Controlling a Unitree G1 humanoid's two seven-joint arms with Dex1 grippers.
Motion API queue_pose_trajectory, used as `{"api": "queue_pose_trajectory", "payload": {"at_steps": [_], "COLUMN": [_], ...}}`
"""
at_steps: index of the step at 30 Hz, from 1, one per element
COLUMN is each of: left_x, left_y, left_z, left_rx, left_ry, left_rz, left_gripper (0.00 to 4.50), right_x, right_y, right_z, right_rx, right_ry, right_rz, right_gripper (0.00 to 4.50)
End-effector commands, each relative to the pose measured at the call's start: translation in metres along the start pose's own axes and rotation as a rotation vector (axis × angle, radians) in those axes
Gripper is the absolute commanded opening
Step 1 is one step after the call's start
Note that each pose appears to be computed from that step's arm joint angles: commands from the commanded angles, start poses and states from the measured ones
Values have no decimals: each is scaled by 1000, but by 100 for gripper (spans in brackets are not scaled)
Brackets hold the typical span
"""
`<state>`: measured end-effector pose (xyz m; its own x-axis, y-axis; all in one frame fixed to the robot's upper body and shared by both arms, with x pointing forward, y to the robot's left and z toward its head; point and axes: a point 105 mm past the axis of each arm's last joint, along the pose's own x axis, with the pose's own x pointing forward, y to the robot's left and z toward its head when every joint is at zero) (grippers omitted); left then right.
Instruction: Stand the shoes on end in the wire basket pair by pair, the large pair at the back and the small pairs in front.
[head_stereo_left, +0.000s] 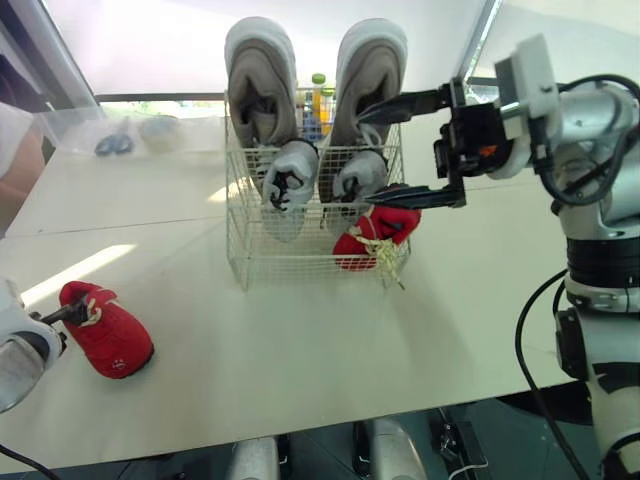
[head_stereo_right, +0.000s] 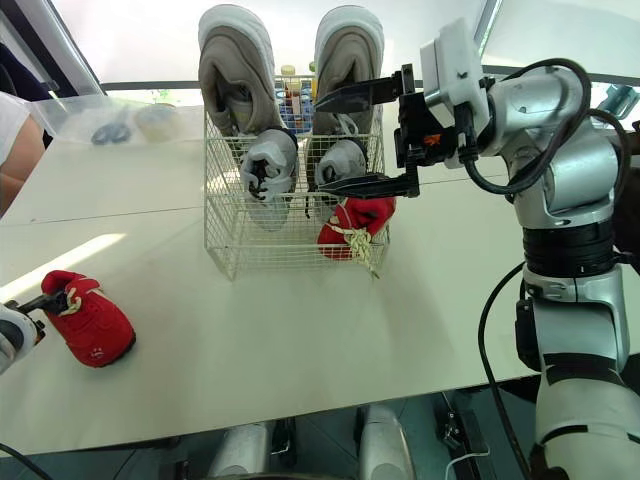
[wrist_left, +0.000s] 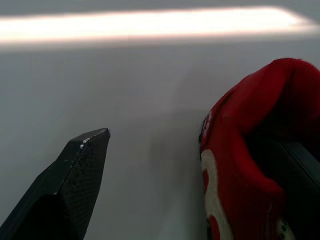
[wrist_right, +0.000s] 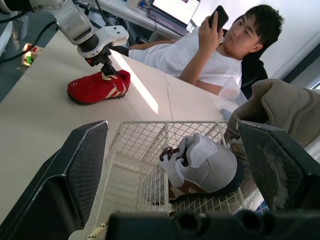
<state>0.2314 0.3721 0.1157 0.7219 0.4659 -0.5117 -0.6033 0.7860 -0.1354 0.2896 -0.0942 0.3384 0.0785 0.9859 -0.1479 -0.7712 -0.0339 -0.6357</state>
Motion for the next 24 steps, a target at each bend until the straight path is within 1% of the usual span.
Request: {"api": "queue_pose_trajectory", "payload": {"at_steps": [1, 6, 7, 11, 12, 13, 14, 15, 17, 18, 19, 20, 21, 22, 24], "left_x": [1, -1, -3, -15, -21, -35, -46, -62, -102, -118, -132, -150, -161, -175, -189], "left_y": [2, -11, -15, -43, -56, -77, -91, -108, -142, -153, -161, -173, -180, -191, -213], "left_z": [12, 36, 42, 68, 81, 104, 120, 138, 165, 173, 178, 179, 180, 176, 161], "left_rx": [-1, 8, 5, 7, 2, -13, -23, -30, -29, -21, -22, -59, -88, -74, -1], "left_ry": [-58, -140, -159, -226, -280, -382, -455, -551, -734, -806, -864, -903, -923, -967, -1005], "left_rz": [16, -12, -22, -130, -182, -274, -338, -419, -621, -692, -758, -876, -955, -1036, -1127], "left_gripper": [274, 18, 8, 8, 8, 8, 8, 8, 8, 8, 8, 8, 8, 8, 8], "right_x": [-8, -9, -10, -10, -10, -10, -10, -10, -11, -11, -11, -11, -11, -11, -12], "right_y": [-2, -4, -4, -6, -6, -7, -7, -8, -8, -9, -9, -10, -10, -10, -10], "right_z": [12, 11, 11, 11, 11, 11, 11, 11, 12, 12, 12, 13, 13, 13, 13], "right_rx": [-47, -51, -51, -55, -55, -58, -60, -60, -63, -64, -64, -65, -65, -66, -65], "right_ry": [0, 18, 20, 33, 33, 36, 38, 39, 44, 46, 47, 47, 48, 51, 57], "right_rz": [-36, -46, -46, -45, -45, -45, -45, -44, -44, -45, -45, -46, -46, -49, -51], "right_gripper": [450, 450, 450, 450, 450, 450, 450, 450, 450, 450, 450, 450, 450, 450, 450]}}
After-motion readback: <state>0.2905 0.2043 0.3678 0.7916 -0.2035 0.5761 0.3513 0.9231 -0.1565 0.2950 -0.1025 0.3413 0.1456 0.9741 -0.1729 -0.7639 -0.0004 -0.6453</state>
